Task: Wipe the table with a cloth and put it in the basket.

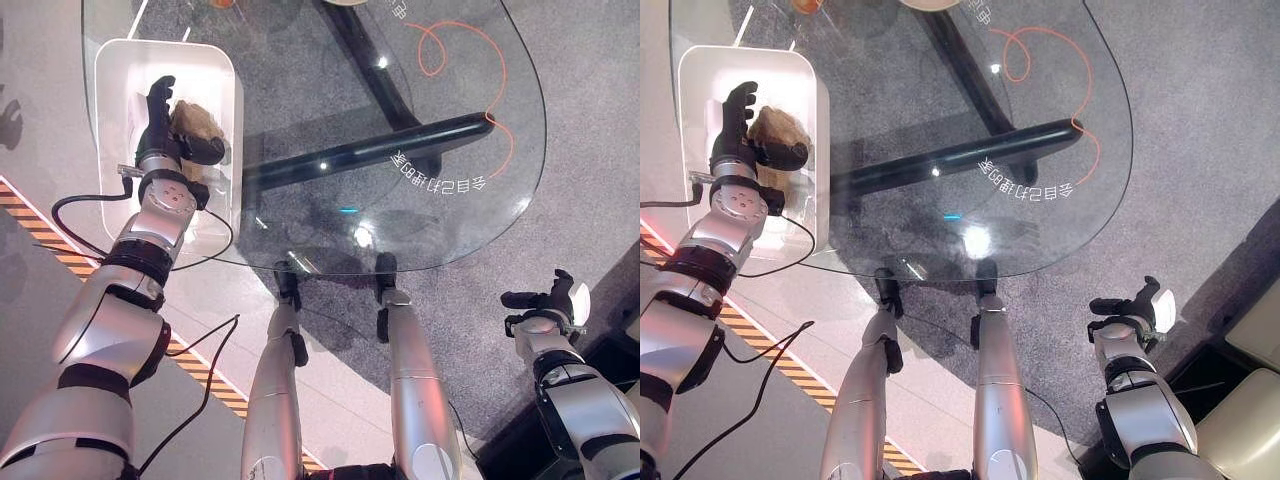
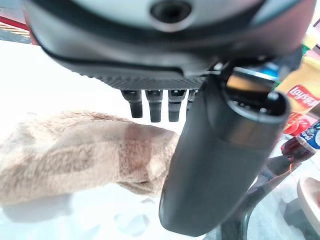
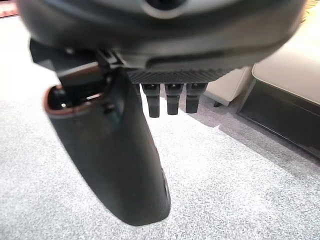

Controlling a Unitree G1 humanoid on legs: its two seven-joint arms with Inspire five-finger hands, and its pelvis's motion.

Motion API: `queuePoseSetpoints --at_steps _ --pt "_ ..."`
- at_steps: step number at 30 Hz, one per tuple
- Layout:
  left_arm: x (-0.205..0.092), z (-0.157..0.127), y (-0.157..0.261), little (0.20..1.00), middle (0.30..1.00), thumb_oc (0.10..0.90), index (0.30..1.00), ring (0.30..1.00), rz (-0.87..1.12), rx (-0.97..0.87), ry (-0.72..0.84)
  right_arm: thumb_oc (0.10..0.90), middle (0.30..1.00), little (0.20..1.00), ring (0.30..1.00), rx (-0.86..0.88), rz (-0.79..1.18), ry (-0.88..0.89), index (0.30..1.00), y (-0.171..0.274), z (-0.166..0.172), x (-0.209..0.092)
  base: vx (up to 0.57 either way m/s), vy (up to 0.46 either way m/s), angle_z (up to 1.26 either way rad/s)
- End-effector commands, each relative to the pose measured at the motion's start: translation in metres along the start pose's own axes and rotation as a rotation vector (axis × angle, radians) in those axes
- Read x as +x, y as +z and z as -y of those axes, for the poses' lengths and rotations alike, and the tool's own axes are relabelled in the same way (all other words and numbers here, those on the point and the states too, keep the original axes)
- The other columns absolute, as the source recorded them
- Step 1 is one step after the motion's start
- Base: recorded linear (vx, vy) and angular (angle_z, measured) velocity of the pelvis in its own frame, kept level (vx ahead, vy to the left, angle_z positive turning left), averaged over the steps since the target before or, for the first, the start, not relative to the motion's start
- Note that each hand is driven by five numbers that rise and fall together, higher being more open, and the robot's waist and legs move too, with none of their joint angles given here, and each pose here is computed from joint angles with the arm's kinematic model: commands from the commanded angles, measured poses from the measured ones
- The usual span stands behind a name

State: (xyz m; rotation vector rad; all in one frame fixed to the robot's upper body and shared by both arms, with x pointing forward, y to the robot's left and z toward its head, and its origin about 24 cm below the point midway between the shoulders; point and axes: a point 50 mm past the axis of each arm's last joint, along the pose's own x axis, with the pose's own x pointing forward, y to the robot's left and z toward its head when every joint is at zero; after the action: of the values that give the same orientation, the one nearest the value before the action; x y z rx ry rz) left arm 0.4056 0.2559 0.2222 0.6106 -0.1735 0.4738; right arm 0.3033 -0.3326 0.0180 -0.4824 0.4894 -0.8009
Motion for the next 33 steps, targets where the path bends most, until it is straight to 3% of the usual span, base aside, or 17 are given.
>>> queuePoseSetpoints --at_steps 1,17,33 --pt "0.016 -0.045 0.027 0.900 0.900 0.800 0.900 0.900 0.077 -0.042 0.182 0.800 0.900 0.900 0.900 -0.071 -0.044 -0.076 0.900 -0.025 0.020 0.004 0.00 0.000 0.00" --pt "0.013 -0.071 0.036 0.900 0.900 0.800 0.900 0.900 0.197 -0.109 0.253 0.800 0.900 0.900 0.900 -0.066 -0.095 -0.052 0.900 -0.049 0.014 -0.004 -0.01 -0.031 0.01" --pt "-0.013 -0.109 -0.021 0.900 0.900 0.800 0.900 0.900 0.188 -0.113 0.279 0.800 0.900 0.900 0.900 -0.182 -0.292 -0.012 0.900 -0.153 0.047 -0.032 0.08 -0.034 0.03"
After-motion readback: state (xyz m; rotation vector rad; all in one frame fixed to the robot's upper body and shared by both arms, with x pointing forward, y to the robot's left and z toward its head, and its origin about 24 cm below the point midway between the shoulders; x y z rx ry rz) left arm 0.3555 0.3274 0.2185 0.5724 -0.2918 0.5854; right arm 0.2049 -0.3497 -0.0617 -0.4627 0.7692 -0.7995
